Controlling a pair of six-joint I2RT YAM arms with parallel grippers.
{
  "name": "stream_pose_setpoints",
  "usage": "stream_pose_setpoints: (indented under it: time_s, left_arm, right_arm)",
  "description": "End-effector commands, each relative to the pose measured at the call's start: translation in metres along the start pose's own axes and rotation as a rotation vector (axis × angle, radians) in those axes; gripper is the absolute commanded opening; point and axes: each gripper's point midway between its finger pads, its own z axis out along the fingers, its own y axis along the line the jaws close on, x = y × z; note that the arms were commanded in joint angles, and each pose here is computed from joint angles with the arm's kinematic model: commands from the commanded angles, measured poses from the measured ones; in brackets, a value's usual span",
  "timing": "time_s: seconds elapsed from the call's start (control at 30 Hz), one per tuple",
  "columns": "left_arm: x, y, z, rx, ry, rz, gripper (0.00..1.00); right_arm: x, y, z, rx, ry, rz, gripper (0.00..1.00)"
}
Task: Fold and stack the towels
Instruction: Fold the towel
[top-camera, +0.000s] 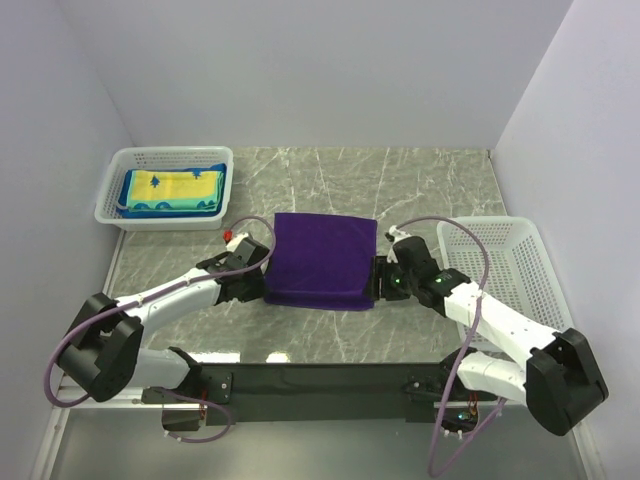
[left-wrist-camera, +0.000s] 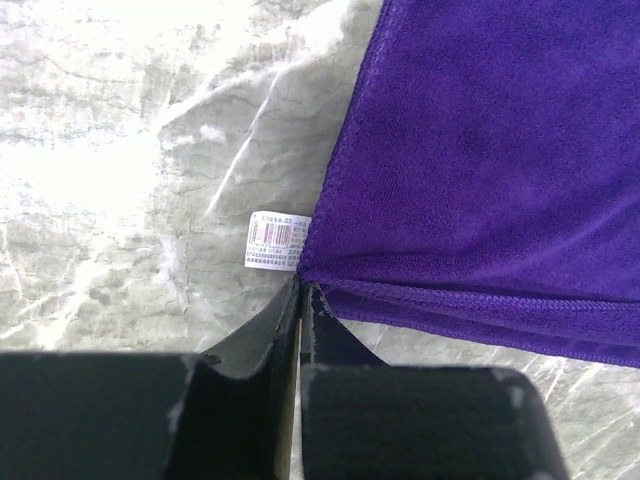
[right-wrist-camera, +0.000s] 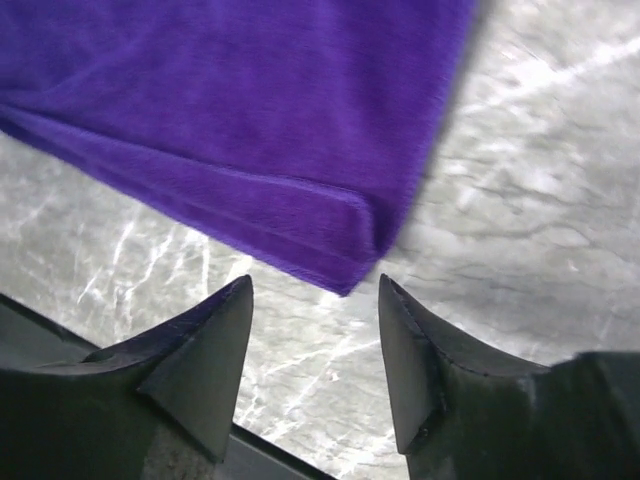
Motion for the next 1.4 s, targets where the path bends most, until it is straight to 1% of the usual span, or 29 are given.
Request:
stream_pose_setpoints:
  time_s: [0.0,0.17,0.27,0.4,0.43,0.5,0.53,0.57,0.6,0.7,0.83,0.93,1.03,1.1,1.23,1.37]
  left_arm:
    - [-0.011,0.002,-0.006,-0.014,-0.041,0.007,0.08]
    - [-0.014,0.007,-0.009,-0.037,-0.056,0.005,0.11]
    - [-0.016,0.008,-0.011,-0.041,-0.066,0.006,0.18]
    - [-0.017,0.003,-0.018,-0.010,-0.066,0.005,0.41]
    - [-0.017,0.001,-0.020,0.001,-0.065,0.003,0.50]
    - [-0.019,0.000,-0.027,0.015,-0.074,0.000,0.62]
    - [-0.021,-0.001,-0.031,0.018,-0.082,-0.004,0.67]
    - [-0.024,-0.002,-0.034,0.024,-0.090,-0.010,0.69]
    - [-0.027,-0.003,-0.041,0.041,-0.105,-0.021,0.75]
    - [-0.031,-0.004,-0.052,0.061,-0.124,-0.030,0.83]
    - [-0.036,-0.003,-0.059,0.058,-0.141,-0.030,0.84]
    - [-0.035,0.000,-0.061,0.046,-0.141,-0.022,0.83]
    - [-0.033,0.002,-0.059,0.047,-0.139,-0.025,0.83]
    - [-0.030,0.002,-0.057,0.053,-0.130,-0.025,0.83]
    - [-0.024,0.004,-0.053,0.051,-0.113,-0.023,0.82]
    - [-0.022,0.004,-0.051,0.056,-0.107,-0.027,0.81]
  right_arm:
    - [-0.021,0.012,-0.009,0.015,-0.068,-0.077,0.63]
    - [-0.018,0.020,0.000,-0.005,-0.035,-0.149,0.70]
    - [-0.015,0.034,0.006,-0.039,-0.005,-0.239,0.71]
    - [-0.008,0.051,0.015,-0.086,0.045,-0.344,0.71]
    - [-0.010,0.054,0.019,-0.093,0.055,-0.374,0.71]
    - [-0.007,0.064,0.022,-0.121,0.070,-0.421,0.71]
    - [-0.013,0.071,0.023,-0.136,0.061,-0.446,0.71]
    - [-0.010,0.074,0.028,-0.140,0.077,-0.462,0.71]
    - [-0.011,0.077,0.031,-0.149,0.081,-0.476,0.71]
    - [-0.009,0.087,0.043,-0.168,0.105,-0.517,0.71]
    - [-0.004,0.099,0.058,-0.192,0.148,-0.561,0.71]
    - [0.015,0.102,0.066,-0.210,0.219,-0.583,0.70]
    - [0.033,0.103,0.067,-0.225,0.265,-0.599,0.70]
    - [0.043,0.100,0.065,-0.220,0.291,-0.603,0.68]
    - [0.054,0.107,0.051,-0.238,0.290,-0.615,0.65]
    - [0.070,0.109,0.040,-0.254,0.321,-0.615,0.63]
